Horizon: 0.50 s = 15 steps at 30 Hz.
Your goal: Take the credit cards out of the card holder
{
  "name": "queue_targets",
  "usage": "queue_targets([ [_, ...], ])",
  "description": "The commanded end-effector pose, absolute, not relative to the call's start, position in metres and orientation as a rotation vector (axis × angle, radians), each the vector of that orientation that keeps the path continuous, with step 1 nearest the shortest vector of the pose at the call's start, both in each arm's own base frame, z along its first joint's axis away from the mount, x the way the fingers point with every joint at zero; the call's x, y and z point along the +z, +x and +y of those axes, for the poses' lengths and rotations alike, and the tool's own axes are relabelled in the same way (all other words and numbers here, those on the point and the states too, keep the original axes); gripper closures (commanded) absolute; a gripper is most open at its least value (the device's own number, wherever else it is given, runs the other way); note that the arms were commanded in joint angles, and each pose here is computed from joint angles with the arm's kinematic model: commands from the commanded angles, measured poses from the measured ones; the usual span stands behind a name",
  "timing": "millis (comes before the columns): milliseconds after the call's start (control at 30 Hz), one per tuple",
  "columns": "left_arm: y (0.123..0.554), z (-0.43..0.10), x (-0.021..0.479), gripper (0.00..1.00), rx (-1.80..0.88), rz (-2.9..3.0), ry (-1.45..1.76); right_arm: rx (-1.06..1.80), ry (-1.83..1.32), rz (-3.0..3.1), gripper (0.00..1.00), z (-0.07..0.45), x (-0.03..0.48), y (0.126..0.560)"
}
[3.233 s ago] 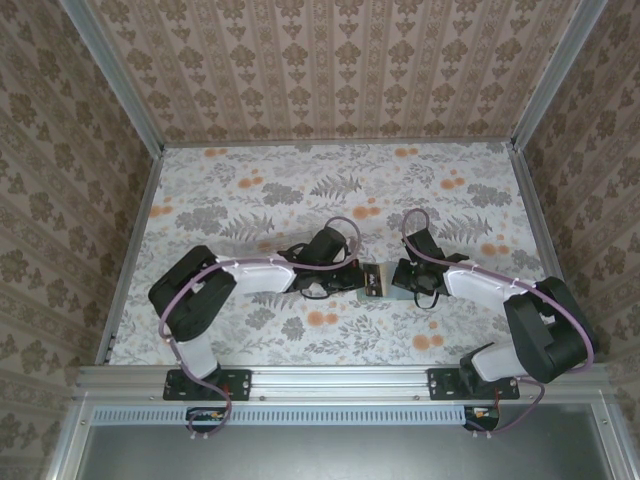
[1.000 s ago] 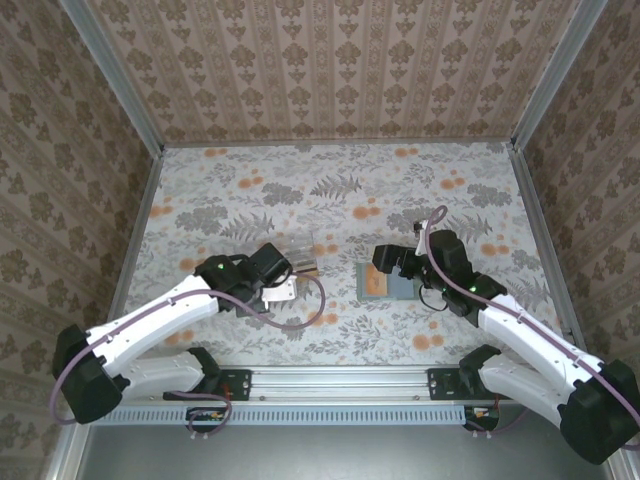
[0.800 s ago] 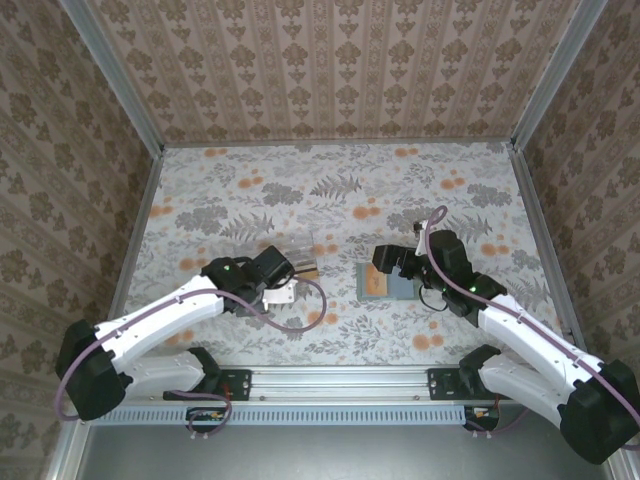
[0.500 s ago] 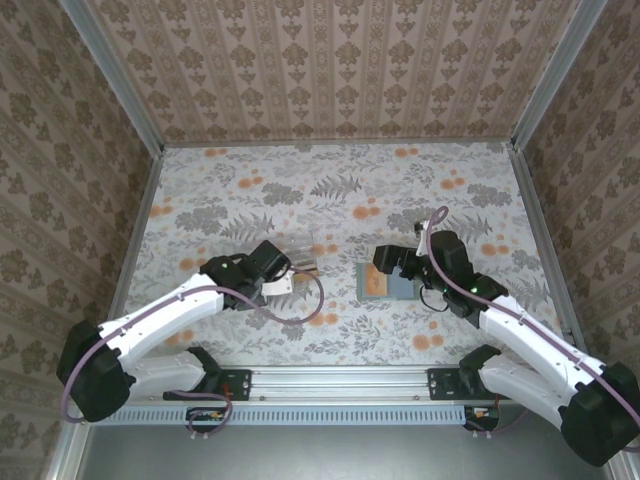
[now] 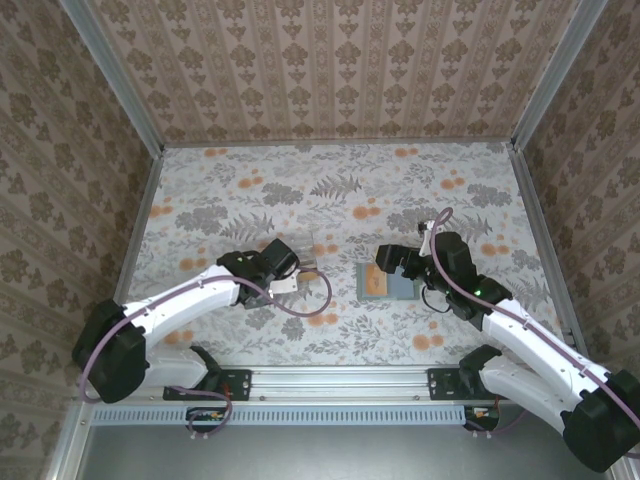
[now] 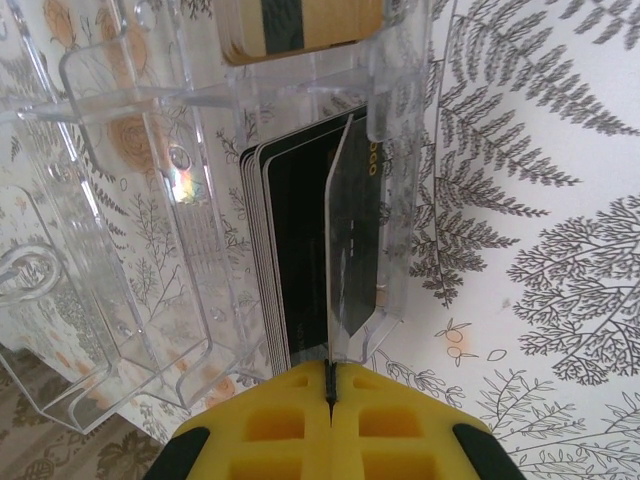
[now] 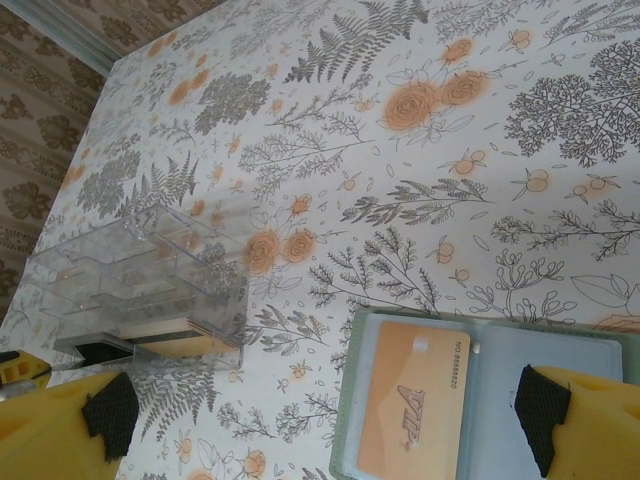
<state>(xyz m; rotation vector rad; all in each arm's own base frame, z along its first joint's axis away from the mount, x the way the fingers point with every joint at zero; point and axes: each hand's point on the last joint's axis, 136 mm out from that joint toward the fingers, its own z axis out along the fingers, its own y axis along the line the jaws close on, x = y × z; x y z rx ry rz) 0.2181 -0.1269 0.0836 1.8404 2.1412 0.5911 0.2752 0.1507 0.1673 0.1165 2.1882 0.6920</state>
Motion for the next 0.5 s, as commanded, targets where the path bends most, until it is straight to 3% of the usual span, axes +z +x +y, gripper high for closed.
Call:
queue_targets([
  [0,0.2272,-0.1246,0.0874,1.00,0.627,2.167,1.776,0.683,0.138,2.194,0.00,0.1477,0.1654,0.2724],
  [267,0.2289,-0.1266,0.0803,1.00,0.621,2.179,1.766,0.682,0.140,2.200,0.00,0.1479,0.1632,0.2726],
  [300,0.2295,-0.1263,0.0798,0.96,0.625,2.181,1.763,0.683,0.139,2.202,0.00,0.1481,0.1629,0.2726],
  [367,0.2323,-0.1262,0.0798,0.80,0.643,2.178,1.747,0.684,0.141,2.201,0.00,0.1483,0.1631,0.2728],
  [467,0.2353,-0.1267,0.0791,0.68,0.658,2.177,1.737,0.685,0.141,2.201,0.00,0.1483,0.1627,0.2726],
])
